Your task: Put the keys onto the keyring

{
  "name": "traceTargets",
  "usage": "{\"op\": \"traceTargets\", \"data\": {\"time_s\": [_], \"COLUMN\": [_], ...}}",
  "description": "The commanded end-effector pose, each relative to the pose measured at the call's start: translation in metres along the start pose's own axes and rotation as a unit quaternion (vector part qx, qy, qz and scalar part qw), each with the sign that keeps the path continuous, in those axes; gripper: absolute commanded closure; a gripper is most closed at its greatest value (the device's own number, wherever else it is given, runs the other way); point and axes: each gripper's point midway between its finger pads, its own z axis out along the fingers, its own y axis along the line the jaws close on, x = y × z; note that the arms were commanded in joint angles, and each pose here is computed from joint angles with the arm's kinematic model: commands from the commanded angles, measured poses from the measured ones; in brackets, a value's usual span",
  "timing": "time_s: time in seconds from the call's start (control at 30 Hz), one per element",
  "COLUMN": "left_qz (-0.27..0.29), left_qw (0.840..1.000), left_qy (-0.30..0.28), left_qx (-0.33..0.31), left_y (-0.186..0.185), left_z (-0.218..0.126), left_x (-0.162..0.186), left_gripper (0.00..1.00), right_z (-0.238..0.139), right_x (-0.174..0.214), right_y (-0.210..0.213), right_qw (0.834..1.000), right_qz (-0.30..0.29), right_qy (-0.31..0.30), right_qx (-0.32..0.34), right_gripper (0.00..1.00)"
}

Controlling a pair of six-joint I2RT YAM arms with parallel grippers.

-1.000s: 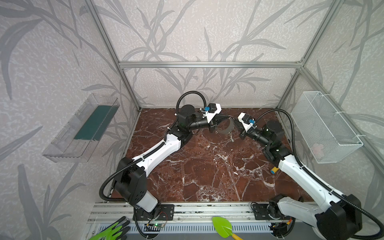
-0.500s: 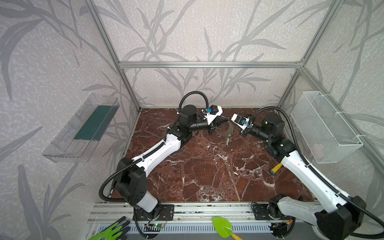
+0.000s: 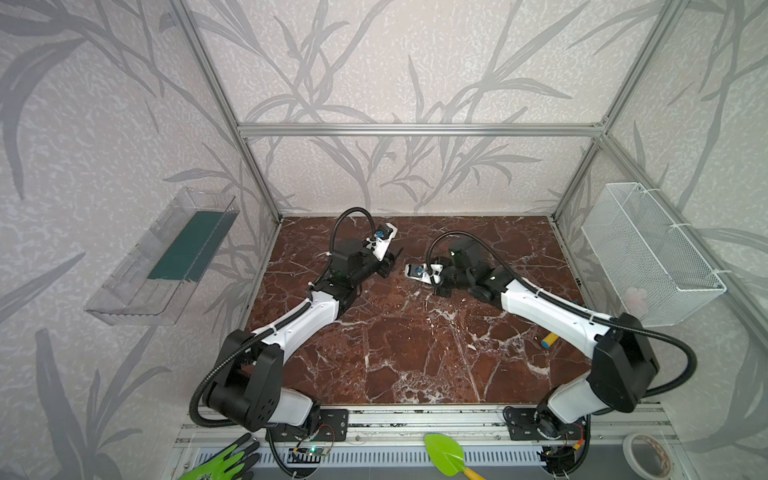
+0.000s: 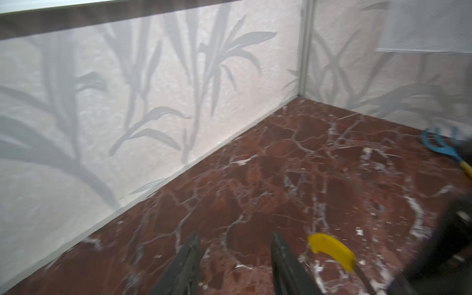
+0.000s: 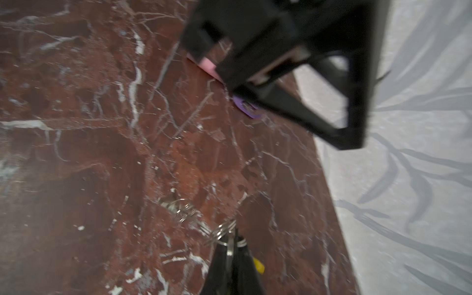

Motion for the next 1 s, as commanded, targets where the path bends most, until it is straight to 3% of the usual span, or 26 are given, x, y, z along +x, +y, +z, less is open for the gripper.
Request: {"op": "traceTargets", "data": {"time_s": [0.0, 0.13, 0.3, 0.4, 0.47, 0.53, 0.7, 0.9, 0.97], "left_qz": [0.007, 0.004, -0.008, -0.014, -0.021, -0.022, -0.033, -0.037, -0.049], "left_qw": [0.989, 0.985, 0.979, 0.974, 0.970, 0.966, 0.953, 0.937, 0.933], "left_qy": [-0.028, -0.007, 0.013, 0.025, 0.031, 0.042, 0.071, 0.108, 0.118], "left_qx": [-0.145, -0.174, -0.203, -0.225, -0.239, -0.253, -0.293, -0.330, -0.338], "left_y": [0.058, 0.074, 0.082, 0.088, 0.091, 0.095, 0.112, 0.125, 0.126], "left_z": [-0.024, -0.034, -0.039, -0.045, -0.051, -0.057, -0.073, -0.094, -0.103], "left_x": [-0.014, 0.005, 0.029, 0.045, 0.054, 0.062, 0.082, 0.104, 0.112], "left_gripper": [0.50, 0.47, 0.40, 0.30, 0.26, 0.25, 0.24, 0.21, 0.21], "right_z": [0.008, 0.025, 0.043, 0.049, 0.048, 0.046, 0.040, 0.018, 0.001], "right_x": [-0.042, -0.019, 0.044, 0.078, 0.097, 0.116, 0.151, 0.198, 0.205], "right_y": [-0.011, -0.022, -0.029, -0.027, -0.033, -0.042, -0.066, -0.091, -0.103], "right_qw": [0.997, 0.998, 0.994, 0.995, 0.993, 0.990, 0.983, 0.971, 0.962], "right_qz": [0.017, 0.042, 0.104, 0.102, 0.108, 0.133, 0.166, 0.164, 0.187], "right_qy": [-0.070, -0.045, -0.016, 0.005, 0.020, 0.027, 0.056, 0.130, 0.134], "right_qx": [-0.002, 0.011, 0.017, 0.020, 0.032, 0.038, 0.052, 0.114, 0.148], "right_gripper": [1.00, 1.00, 1.00, 0.99, 0.80, 0.74, 0.40, 0.27, 0.18]}}
